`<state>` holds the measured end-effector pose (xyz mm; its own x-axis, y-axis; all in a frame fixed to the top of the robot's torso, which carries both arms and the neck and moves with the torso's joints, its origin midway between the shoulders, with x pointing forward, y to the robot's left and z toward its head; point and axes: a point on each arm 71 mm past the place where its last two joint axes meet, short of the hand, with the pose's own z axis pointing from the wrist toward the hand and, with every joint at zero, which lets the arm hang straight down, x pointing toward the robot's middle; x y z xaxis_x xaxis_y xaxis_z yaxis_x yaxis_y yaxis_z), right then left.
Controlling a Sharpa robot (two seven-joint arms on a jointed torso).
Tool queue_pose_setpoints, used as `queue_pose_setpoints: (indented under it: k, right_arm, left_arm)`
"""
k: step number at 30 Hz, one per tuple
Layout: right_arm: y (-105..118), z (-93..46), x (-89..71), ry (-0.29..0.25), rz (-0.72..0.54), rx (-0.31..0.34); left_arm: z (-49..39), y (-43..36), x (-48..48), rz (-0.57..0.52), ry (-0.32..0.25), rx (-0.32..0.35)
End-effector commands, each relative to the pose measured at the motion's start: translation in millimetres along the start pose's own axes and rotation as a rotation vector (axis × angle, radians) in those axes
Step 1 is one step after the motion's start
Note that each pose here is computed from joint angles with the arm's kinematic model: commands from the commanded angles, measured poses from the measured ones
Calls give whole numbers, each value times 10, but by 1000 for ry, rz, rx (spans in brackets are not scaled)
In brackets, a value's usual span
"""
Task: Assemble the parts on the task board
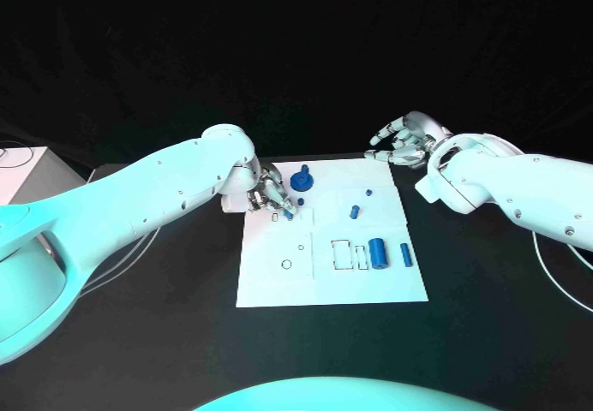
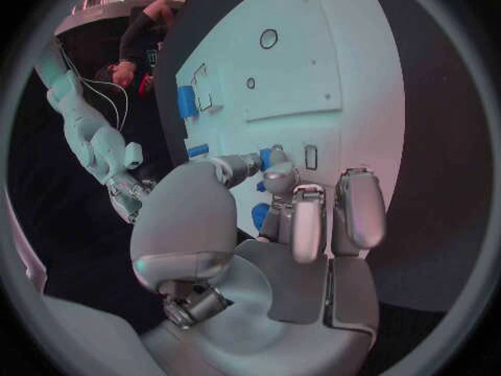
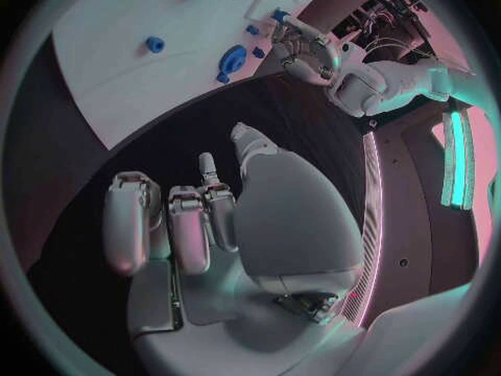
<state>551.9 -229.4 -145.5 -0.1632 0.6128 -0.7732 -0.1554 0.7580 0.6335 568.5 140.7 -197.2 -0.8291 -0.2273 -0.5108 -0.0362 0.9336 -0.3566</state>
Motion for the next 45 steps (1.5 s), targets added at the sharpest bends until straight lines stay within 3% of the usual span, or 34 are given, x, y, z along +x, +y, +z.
queue_pose_setpoints:
  k: [1,45]
  right_arm:
    - [12,-1,9,8,-4,-11]
    - [18,3,16,10,-4,-12]
  left_arm:
    - [0,-19,16,12,14,3]
    - [12,8,12,19,21,-7]
